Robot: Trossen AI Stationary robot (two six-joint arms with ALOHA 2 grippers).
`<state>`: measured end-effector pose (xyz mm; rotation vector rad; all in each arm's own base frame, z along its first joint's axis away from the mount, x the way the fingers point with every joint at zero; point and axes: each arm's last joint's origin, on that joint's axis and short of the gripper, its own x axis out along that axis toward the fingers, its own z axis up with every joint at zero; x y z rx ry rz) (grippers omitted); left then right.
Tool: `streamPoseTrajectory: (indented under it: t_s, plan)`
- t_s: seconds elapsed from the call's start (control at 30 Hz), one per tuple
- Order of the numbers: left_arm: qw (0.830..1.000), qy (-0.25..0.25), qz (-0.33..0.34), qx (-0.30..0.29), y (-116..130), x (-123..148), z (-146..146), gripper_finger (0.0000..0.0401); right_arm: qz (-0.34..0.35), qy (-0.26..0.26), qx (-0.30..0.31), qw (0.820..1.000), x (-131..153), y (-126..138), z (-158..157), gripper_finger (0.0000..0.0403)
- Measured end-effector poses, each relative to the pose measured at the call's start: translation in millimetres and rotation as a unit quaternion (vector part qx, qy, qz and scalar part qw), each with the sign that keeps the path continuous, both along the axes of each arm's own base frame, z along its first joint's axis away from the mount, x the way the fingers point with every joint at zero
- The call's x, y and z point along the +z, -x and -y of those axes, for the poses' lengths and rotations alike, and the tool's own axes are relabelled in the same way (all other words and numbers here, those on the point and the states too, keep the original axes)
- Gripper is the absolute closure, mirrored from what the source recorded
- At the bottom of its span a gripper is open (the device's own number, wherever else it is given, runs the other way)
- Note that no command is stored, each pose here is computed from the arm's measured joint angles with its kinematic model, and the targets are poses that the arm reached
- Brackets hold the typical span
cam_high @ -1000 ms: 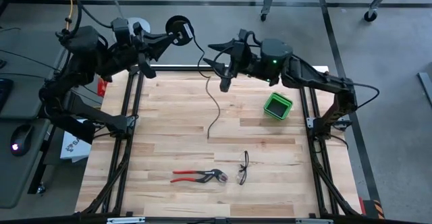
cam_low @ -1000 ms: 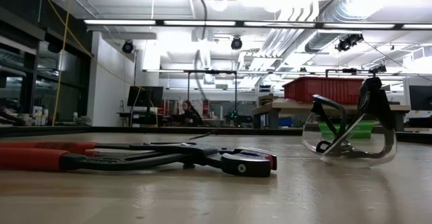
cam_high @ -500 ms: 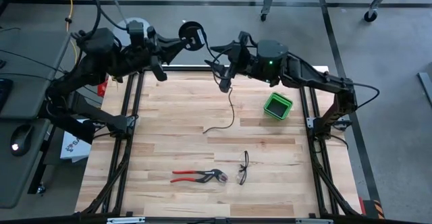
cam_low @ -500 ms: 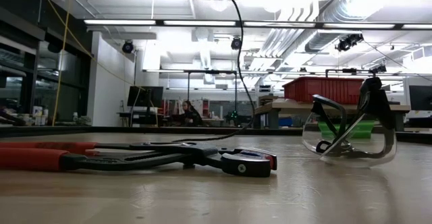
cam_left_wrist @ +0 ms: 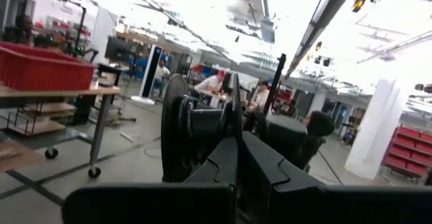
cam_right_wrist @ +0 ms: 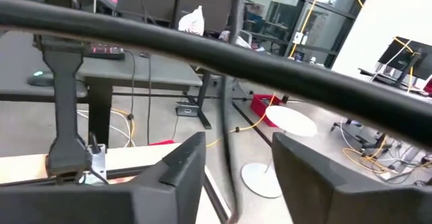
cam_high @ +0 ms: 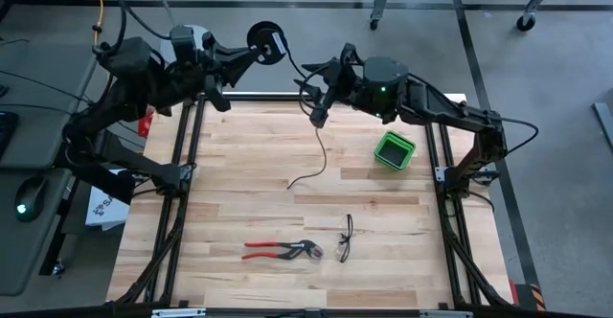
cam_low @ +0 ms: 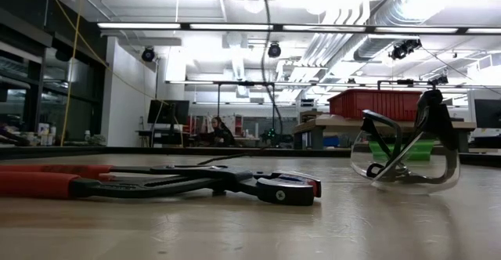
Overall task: Coil cords
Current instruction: Coil the black wire on the black spool
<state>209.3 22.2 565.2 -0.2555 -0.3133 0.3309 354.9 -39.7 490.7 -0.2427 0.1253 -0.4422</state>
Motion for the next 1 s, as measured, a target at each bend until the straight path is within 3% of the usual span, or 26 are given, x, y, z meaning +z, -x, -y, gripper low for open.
streamPoseTrajectory:
  t_s: [0.17, 0.43, 0.6, 0.67, 0.8, 1.0]
  plan:
    - [1.000, 0.000, 0.001, 0.002, 1, 1, 0, 0.0401, 0.001, -0.001, 0.004, 1.000, 0, 0, -2, 0.0288]
    - [1.000, -0.001, -0.001, 0.002, 1, 0, 0, 0.0401, 0.009, -0.008, 0.003, 1.000, 1, 0, -2, 0.0314]
    - [1.000, -0.008, -0.006, 0.024, 1, 0, -1, 0.0401, 0.010, -0.007, -0.002, 1.000, 1, -1, -8, 0.0387]
    - [0.999, -0.001, -0.004, 0.033, 2, 0, -2, 0.0401, 0.019, -0.013, 0.006, 1.000, 2, -1, -14, 0.0393]
    - [0.998, 0.048, 0.017, 0.029, -3, -1, -5, 0.0401, 0.056, -0.023, 0.054, 0.997, 6, -7, -29, 0.0399]
    - [0.979, 0.175, 0.060, -0.082, -23, -7, -11, 0.0401, 0.076, -0.019, 0.092, 0.993, 1, -22, -39, 0.0401]
